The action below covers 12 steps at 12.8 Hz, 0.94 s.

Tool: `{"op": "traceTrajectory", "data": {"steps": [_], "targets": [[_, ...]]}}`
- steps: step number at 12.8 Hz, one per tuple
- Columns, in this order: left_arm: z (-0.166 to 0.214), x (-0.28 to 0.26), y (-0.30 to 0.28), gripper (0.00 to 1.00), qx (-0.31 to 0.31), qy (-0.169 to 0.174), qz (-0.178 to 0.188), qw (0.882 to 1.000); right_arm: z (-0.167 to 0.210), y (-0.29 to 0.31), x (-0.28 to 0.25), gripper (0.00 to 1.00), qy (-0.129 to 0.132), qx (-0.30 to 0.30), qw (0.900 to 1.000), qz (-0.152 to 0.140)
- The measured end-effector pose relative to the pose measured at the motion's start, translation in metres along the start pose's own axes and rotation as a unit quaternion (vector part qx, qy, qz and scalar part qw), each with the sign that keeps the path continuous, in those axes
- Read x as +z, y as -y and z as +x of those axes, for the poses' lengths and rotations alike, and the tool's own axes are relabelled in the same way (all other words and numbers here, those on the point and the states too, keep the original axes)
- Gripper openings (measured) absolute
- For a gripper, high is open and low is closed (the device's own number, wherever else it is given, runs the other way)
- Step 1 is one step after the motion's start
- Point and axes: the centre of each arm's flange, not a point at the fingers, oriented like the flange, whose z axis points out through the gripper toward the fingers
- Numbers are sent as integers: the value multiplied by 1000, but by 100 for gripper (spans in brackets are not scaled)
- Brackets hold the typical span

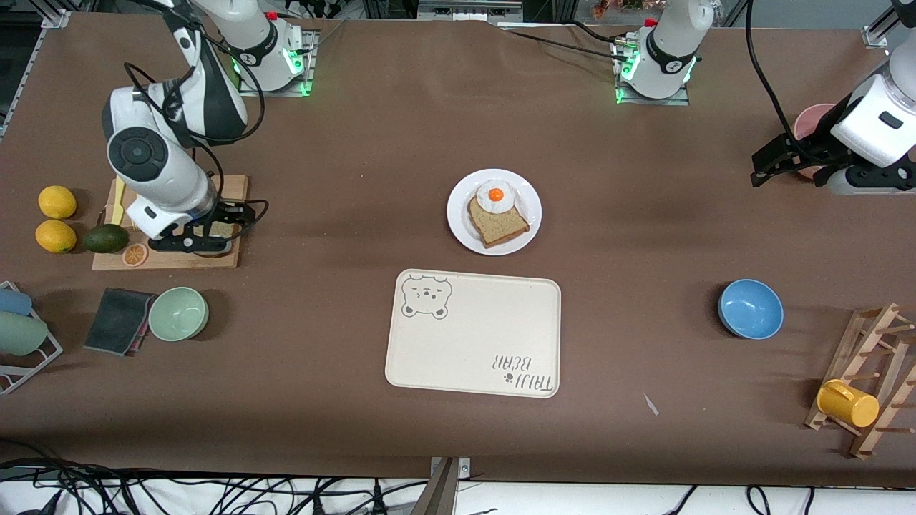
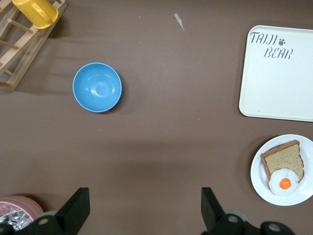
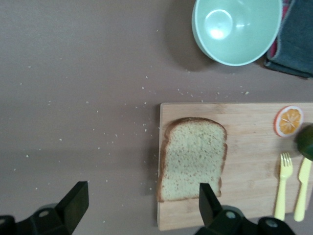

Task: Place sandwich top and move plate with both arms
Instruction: 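Move the right gripper down over the bread slice on the cutting board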

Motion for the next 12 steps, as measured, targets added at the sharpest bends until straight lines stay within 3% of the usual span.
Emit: {"op": "traceTrajectory", "data": {"steps": [9,12], "targets": [[0,0,-2,100,2,0,0,1000,-7,-12,86,100,-9,-32,999,-28],[0,0,-2,100,2,0,0,1000,-10,-11,93,95,-10,-47,998,-39]]}}
